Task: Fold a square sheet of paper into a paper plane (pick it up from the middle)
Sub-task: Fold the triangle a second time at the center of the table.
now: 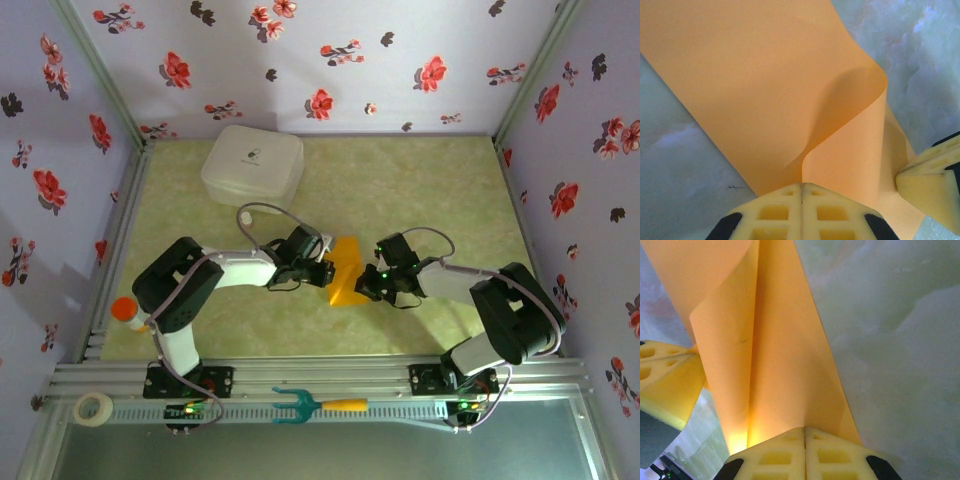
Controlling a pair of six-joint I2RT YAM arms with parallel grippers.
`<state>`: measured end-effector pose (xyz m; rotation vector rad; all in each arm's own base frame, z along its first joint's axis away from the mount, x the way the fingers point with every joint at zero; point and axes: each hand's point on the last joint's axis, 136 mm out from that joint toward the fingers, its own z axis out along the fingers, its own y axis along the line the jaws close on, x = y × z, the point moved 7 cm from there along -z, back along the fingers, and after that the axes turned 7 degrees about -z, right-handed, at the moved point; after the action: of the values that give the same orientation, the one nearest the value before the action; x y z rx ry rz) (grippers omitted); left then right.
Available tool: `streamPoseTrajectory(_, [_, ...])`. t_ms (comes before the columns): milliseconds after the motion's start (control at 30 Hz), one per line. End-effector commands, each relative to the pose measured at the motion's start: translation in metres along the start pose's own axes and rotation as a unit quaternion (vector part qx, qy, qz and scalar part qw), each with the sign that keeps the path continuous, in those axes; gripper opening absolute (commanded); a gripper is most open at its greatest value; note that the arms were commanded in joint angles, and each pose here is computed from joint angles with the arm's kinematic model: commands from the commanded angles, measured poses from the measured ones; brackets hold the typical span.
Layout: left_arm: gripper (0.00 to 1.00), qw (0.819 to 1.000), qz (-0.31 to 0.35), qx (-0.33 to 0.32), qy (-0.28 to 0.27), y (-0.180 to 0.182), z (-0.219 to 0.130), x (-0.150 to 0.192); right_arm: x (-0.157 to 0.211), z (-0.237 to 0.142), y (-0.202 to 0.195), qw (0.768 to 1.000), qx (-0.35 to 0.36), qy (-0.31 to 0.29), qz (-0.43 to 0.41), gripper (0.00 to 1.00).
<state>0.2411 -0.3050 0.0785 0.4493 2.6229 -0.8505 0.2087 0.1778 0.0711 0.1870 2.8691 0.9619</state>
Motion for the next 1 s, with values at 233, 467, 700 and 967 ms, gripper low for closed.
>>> streamPoseTrajectory(233, [0.06, 1.0, 0.007, 0.001, 0.0, 0.0033, 0.0049, -0.0016, 0.0083, 0.0005, -0.0138, 0.999, 0.041, 0.011, 0.007, 0.08])
streamPoseTrajectory(467, [0.05, 1.0, 0.008, 0.003, -0.001, 0.0016, 0.0035, -0.003, 0.0086, 0.0007, -0.0142, 0.999, 0.042, 0.012, 0.007, 0.08])
streamPoseTrajectory(700, [0.06, 1.0, 0.012, 0.004, -0.002, 0.0009, 0.0033, -0.0039, 0.0088, 0.0009, -0.0143, 0.999, 0.042, 0.012, 0.007, 0.08])
streamPoseTrajectory(967, [0.06, 1.0, 0.013, 0.007, -0.006, -0.0014, 0.0022, -0.0069, 0.009, 0.0005, -0.0144, 0.999, 0.042, 0.013, 0.007, 0.08])
